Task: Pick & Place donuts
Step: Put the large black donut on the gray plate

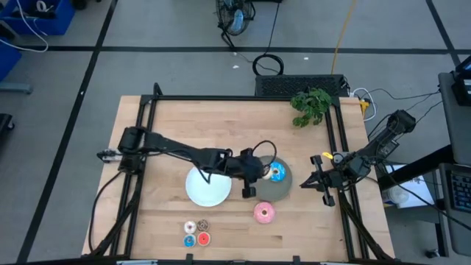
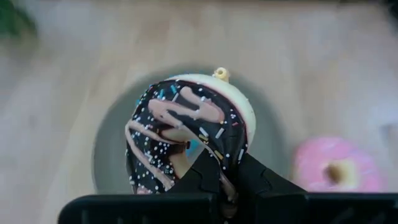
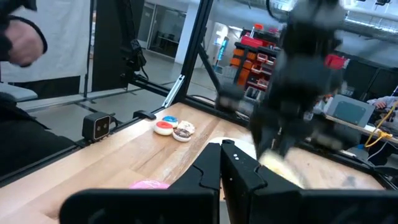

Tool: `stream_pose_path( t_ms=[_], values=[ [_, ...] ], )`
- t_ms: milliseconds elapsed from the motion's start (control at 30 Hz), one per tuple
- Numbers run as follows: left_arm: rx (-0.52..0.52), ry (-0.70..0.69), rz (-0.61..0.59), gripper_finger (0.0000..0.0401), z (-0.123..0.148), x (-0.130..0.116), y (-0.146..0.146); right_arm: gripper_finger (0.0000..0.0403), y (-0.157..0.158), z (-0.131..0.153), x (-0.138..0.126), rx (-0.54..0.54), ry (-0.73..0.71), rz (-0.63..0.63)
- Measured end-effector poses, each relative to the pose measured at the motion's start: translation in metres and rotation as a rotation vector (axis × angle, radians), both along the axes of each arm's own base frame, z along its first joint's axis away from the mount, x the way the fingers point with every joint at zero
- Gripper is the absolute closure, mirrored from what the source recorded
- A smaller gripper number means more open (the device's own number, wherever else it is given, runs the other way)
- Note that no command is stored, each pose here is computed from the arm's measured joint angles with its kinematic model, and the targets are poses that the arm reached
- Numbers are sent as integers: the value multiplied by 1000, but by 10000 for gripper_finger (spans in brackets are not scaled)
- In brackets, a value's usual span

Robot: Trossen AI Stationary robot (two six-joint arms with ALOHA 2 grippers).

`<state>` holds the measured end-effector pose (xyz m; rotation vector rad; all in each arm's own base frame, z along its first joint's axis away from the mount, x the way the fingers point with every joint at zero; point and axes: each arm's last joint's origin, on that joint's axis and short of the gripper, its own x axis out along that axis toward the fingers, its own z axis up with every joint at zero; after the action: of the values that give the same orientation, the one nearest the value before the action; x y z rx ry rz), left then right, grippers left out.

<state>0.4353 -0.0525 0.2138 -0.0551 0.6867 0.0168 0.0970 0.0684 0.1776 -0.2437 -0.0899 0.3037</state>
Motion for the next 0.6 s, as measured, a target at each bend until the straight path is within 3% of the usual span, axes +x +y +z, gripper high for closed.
stream_pose_path(
  t_ms=[233,600],
  values=[
    [-8,162,55,387,-48,20,7,403,-1,0,0,-7,1,-26],
    [157,345,-120,379,-63,43,-18,403,-1,-1,1,-11,8,-54]
  ],
)
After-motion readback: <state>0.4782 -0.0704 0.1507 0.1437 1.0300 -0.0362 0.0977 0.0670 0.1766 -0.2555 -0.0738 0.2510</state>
